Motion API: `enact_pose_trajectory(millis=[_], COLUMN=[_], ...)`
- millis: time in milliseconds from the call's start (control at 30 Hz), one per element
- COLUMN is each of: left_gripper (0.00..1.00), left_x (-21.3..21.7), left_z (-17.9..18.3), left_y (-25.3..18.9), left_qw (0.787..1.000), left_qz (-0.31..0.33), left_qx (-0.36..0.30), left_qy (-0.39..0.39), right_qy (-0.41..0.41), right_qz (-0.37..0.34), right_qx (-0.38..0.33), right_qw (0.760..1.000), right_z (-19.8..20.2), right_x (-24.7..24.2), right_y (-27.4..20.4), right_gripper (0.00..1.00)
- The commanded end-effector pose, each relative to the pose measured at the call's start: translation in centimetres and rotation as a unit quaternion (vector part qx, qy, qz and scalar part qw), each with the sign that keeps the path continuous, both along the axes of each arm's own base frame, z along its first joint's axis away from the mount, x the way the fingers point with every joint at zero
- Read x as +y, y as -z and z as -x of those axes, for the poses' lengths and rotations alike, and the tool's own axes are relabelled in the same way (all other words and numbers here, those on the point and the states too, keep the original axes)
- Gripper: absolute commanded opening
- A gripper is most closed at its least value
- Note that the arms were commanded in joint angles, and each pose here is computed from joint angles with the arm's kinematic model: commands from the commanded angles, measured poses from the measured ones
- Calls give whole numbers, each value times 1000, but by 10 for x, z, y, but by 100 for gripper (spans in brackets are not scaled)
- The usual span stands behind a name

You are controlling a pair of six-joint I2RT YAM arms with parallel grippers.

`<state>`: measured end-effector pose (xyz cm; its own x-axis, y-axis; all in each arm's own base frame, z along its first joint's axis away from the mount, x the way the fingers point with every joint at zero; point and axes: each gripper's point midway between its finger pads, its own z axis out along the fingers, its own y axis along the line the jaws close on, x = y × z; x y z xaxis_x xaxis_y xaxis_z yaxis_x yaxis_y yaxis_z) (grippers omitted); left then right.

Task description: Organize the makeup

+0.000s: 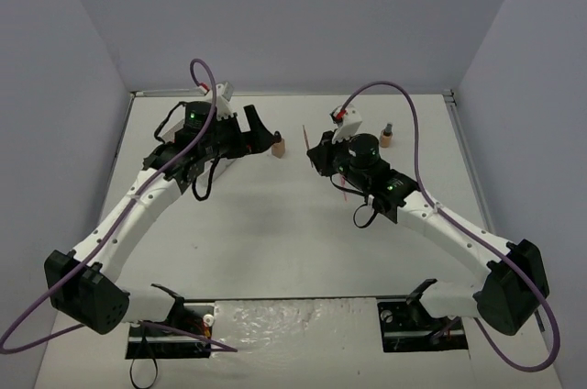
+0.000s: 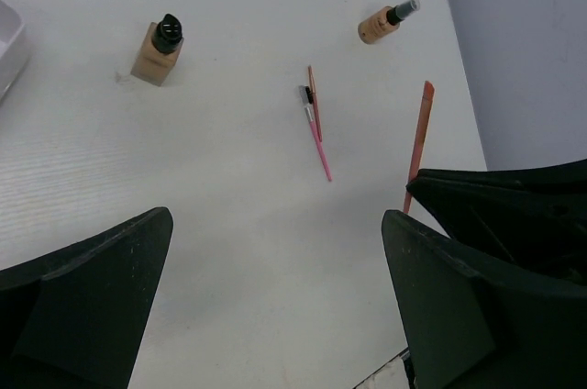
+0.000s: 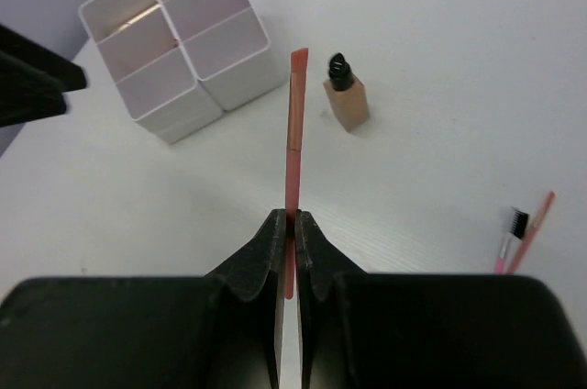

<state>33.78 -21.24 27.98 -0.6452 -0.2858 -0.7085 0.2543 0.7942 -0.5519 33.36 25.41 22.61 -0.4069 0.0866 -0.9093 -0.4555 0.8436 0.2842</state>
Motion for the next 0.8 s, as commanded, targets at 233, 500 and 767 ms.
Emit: enact_pose_trajectory(millis=[233,500,767], left_gripper=[81,53,25], left_x=[-58,-68,-77], left_z=[-4,-1,0], left_y=[-76,-65,-58], left_qw=[993,995,996], left_qz=[68,58,47], left_qx=[-90,-79,-69], left_qy=[19,12,21], right_qy=[-100,-97,-98], right_qz=[-90,-110,-116], right_qx=[-68,-68,-69], right_qw=[989,987,986], right_z=[31,35,36], right_x=[54,55,57], right_y=[-57,-62,-65], right_gripper=[0,0,0])
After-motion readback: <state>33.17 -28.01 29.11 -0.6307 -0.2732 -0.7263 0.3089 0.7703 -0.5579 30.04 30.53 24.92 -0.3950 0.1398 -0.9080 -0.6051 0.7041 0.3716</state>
